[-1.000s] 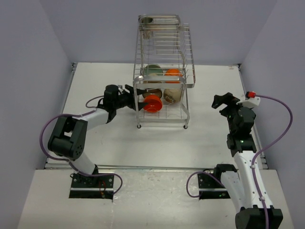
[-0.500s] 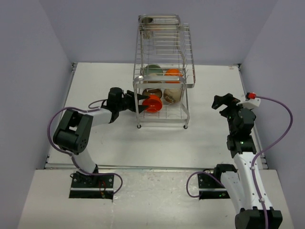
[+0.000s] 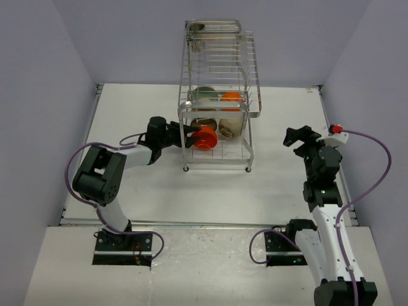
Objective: Unload the bowls from the dish rack
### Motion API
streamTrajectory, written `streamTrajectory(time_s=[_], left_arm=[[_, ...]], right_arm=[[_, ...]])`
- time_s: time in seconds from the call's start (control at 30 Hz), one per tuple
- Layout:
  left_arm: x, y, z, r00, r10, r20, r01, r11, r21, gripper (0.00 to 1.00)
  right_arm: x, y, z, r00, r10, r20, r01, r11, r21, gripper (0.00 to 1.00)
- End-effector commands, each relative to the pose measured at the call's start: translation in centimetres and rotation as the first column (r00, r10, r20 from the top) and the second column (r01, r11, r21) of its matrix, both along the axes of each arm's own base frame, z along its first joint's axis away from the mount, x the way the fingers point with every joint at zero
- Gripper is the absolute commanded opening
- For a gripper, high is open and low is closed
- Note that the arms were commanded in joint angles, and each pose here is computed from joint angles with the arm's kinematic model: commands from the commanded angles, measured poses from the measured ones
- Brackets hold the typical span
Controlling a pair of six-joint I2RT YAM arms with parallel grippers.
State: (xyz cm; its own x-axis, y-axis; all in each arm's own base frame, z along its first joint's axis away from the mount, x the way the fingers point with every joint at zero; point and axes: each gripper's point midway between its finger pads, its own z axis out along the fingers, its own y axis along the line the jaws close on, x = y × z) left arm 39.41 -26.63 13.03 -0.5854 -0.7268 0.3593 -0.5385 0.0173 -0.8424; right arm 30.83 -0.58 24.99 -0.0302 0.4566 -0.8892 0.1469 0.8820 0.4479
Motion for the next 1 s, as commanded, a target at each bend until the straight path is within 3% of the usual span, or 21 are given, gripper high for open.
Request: streamTrajectory(time_s=[0.0, 0.1, 0.23, 0.43, 0.67, 0.97], left_arm=[[1.4, 0.0, 1.7, 0.997, 0.057, 0.045, -0.057, 0.998, -0.009, 0.43], [1.6, -0.3, 2.1, 0.997, 0.062, 0.055, -0.061, 0.998, -0.014, 0.37], [1.8, -0.3, 2.0, 0.995, 0.073, 0.063, -0.072, 0.997, -0.012, 0.19], [1.5, -0.5, 1.8, 0.996, 0.059, 0.062, -0.057, 0.998, -0.030, 0.00], [0.7, -0.7, 1.8, 0.996, 0.030, 0.084, -0.025, 0.998, -0.060, 0.00], [0.3, -1.1, 5.0, 0.967, -0.047, 0.249, 0.071, 0.994, -0.087, 0.00]], right_arm=[[0.2, 0.2, 0.8, 0.999, 0.014, 0.041, -0.013, 1.000, -0.008, 0.99], [0.2, 0.2, 0.7, 0.999, 0.015, 0.038, -0.015, 1.000, -0.009, 0.99], [0.1, 0.2, 0.9, 0.999, 0.016, 0.044, -0.015, 1.000, -0.011, 0.99], [0.1, 0.3, 0.9, 0.999, 0.017, 0.047, -0.017, 1.000, -0.011, 0.99], [0.3, 0.4, 0.8, 0.999, 0.023, 0.039, -0.023, 1.000, -0.010, 0.99], [0.4, 0.4, 0.7, 0.999, 0.025, 0.039, -0.024, 1.000, -0.008, 0.99]])
